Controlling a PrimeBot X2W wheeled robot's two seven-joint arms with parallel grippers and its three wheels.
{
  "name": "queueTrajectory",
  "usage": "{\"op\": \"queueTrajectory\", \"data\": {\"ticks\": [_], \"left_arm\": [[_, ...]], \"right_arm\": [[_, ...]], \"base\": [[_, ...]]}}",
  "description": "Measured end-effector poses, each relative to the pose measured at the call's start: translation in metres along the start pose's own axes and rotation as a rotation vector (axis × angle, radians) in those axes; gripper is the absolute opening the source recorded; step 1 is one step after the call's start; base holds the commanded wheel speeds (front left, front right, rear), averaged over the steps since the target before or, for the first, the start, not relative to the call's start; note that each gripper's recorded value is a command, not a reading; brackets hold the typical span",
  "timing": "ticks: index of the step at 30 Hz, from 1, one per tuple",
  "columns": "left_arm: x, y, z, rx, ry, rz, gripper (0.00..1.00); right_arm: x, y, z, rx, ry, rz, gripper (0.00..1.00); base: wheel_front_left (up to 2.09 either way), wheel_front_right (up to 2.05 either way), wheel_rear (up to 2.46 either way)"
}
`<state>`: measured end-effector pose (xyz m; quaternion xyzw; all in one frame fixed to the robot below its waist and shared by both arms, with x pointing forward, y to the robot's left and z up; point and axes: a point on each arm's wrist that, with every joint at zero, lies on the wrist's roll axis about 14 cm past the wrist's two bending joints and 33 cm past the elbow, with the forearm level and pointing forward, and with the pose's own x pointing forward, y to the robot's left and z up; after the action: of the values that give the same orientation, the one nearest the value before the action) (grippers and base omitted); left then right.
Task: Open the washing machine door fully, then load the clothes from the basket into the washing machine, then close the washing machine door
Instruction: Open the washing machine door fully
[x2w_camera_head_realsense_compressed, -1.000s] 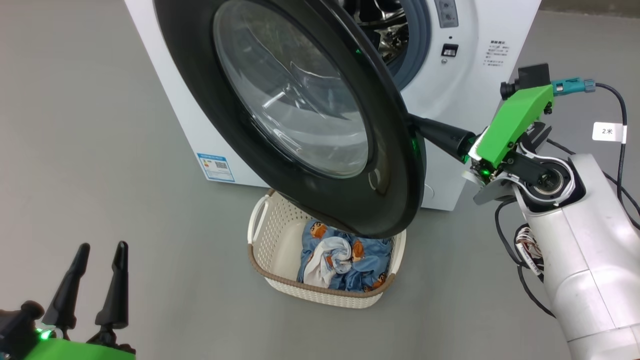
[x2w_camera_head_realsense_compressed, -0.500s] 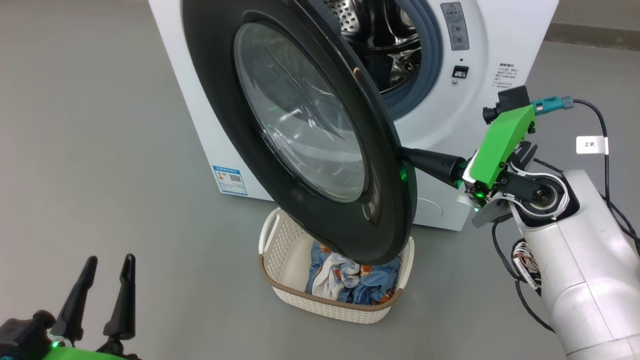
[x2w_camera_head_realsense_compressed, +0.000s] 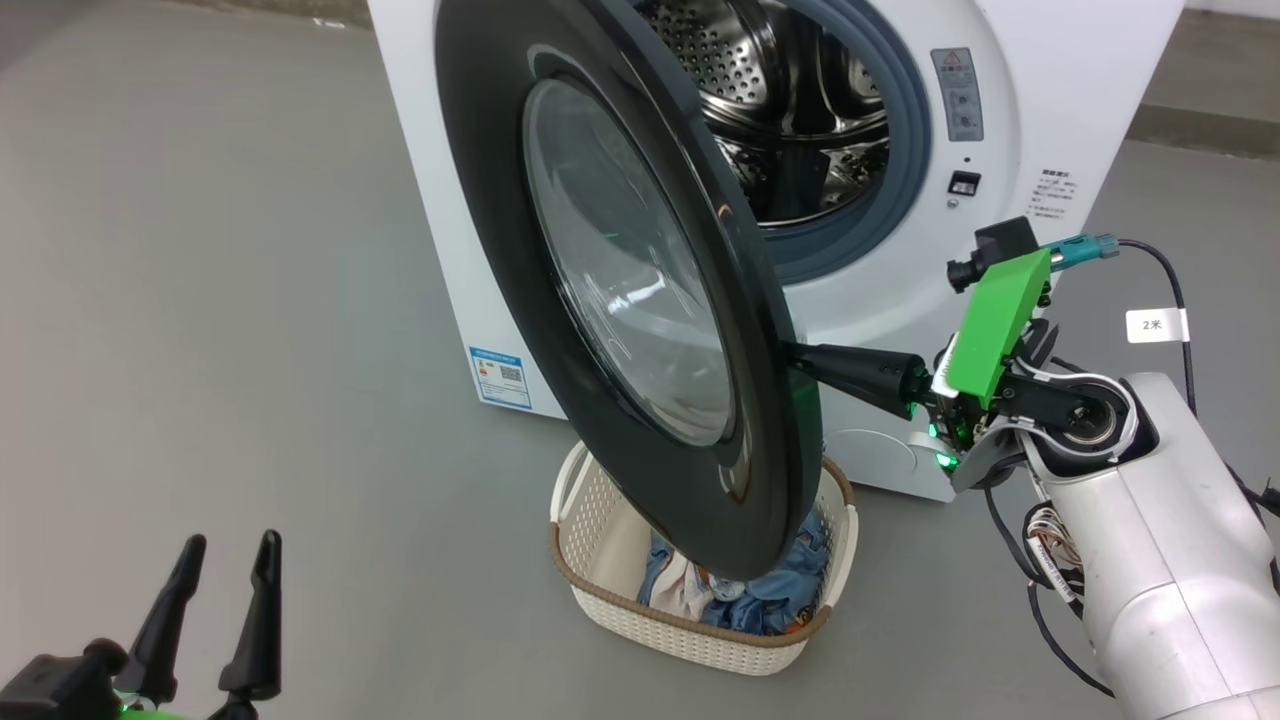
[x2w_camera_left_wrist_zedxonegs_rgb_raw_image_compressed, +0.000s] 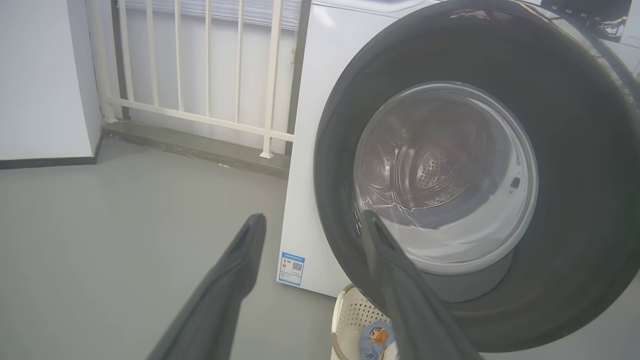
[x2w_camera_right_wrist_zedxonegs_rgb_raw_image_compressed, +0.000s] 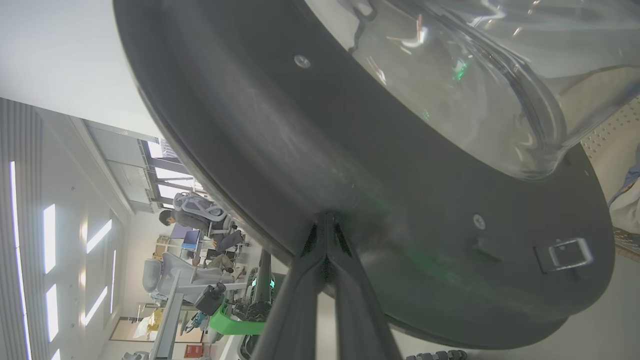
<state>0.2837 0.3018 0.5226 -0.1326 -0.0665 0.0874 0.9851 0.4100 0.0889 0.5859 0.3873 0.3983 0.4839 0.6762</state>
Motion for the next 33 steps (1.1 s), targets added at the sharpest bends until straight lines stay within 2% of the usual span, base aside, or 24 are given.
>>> {"op": "queueTrajectory", "data": {"ticks": [33], "left_arm": [[-0.034,0.028,0.012,0.016,-0.046,0.103,1.00]], "right_arm": [[0.041,0.033,-0.056,-0.016,0.258,0.092,0.00]], "base": [[0.00,0.00,0.00]]}}
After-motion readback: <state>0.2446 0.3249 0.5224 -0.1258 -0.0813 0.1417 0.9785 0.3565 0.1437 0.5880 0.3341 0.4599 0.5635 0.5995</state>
